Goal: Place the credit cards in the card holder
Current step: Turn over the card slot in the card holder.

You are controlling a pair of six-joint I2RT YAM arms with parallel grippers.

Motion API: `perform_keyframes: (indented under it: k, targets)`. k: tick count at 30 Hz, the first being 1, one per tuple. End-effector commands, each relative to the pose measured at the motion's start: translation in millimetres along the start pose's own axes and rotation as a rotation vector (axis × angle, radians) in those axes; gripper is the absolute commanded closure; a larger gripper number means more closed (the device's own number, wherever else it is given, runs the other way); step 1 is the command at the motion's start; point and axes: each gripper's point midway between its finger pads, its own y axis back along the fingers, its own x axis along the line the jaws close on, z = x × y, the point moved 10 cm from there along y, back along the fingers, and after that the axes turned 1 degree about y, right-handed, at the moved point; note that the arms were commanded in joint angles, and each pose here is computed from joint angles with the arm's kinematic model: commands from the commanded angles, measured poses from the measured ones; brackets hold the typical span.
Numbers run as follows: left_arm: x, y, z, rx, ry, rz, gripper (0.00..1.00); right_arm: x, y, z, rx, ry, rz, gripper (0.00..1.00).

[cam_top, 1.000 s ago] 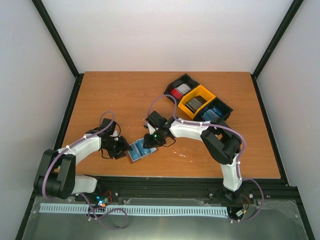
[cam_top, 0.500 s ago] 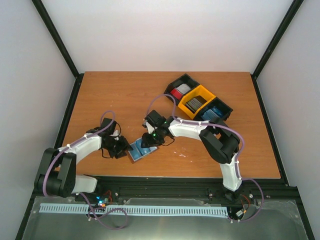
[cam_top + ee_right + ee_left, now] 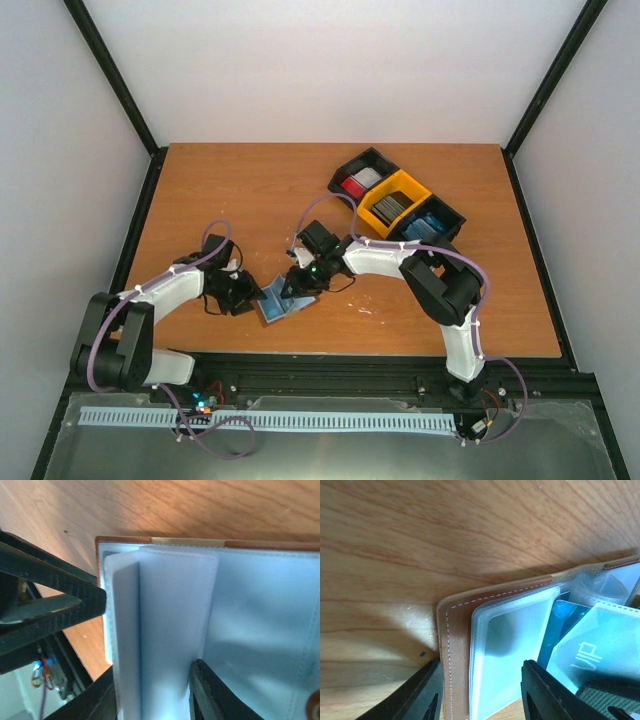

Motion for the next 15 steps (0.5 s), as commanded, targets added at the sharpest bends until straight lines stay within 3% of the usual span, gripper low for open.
perform_keyframes:
  k: [1,6,15]
  targets:
    - [-4,1,7,-0.020,-0.027,0.003,0.55,4,9,5,-0.014,0.038,-0.082,0.68]
    - [-5,0,8,-0.018,-0.028,0.006,0.55,5,22,6,-0.053,0.065,-0.214,0.70]
    - [-7,-1,10,-0.013,-0.038,0.005,0.55,15,20,3,-0.005,0.102,-0.136,0.84]
